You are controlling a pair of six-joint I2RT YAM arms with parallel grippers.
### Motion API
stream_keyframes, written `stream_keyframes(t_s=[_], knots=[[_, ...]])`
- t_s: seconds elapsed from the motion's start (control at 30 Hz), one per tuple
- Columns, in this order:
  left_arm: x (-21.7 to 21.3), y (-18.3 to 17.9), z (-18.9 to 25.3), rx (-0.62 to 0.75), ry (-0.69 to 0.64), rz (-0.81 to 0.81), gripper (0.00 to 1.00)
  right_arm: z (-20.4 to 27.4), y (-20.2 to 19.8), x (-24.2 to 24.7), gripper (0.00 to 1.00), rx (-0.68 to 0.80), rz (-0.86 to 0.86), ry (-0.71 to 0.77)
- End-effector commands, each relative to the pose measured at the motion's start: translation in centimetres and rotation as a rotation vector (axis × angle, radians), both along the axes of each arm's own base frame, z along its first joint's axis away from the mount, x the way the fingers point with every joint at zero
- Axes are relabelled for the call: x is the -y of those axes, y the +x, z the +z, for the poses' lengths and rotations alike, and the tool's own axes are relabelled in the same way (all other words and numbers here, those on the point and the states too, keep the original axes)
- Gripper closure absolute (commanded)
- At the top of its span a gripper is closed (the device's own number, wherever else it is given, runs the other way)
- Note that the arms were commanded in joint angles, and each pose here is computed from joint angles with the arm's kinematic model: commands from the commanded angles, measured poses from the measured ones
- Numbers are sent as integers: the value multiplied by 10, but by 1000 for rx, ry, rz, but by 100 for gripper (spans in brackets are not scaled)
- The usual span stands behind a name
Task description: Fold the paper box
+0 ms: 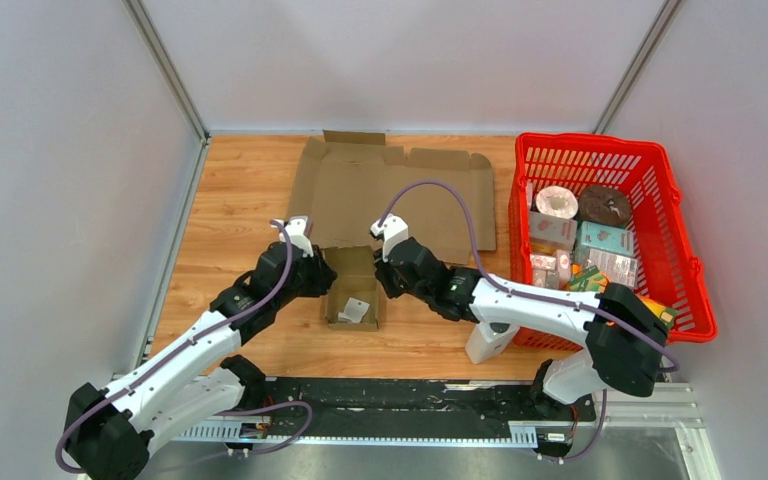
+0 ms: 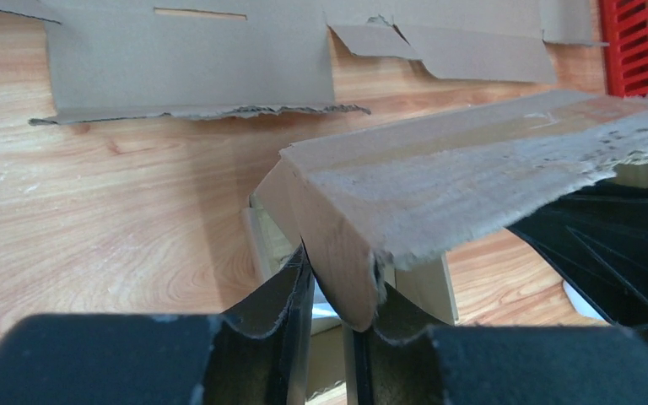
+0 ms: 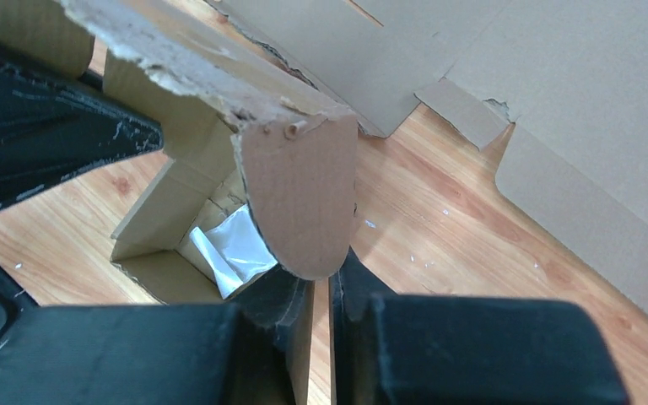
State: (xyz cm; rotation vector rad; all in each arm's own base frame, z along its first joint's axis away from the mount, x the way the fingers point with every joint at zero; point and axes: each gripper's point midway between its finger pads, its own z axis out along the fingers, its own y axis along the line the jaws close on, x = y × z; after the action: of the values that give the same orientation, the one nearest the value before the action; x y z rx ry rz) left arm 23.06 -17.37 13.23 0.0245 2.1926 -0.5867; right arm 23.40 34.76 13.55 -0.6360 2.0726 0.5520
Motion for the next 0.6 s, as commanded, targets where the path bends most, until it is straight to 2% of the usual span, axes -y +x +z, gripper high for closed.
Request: stream_keyframes(t_s=[0.0, 0.2, 0.27, 0.57], knots=[[5, -5, 1, 29, -16, -17, 75, 22, 6, -5, 88, 65, -101, 95], [-4, -15, -6, 42, 25, -25, 77, 16, -3, -5, 87, 103, -118, 90], [-5, -20, -12, 33, 38, -31, 80, 10, -10, -4, 89, 120, -124, 76], [-7, -33, -29, 15, 48, -26, 87, 14, -17, 8, 91, 165, -282, 123]])
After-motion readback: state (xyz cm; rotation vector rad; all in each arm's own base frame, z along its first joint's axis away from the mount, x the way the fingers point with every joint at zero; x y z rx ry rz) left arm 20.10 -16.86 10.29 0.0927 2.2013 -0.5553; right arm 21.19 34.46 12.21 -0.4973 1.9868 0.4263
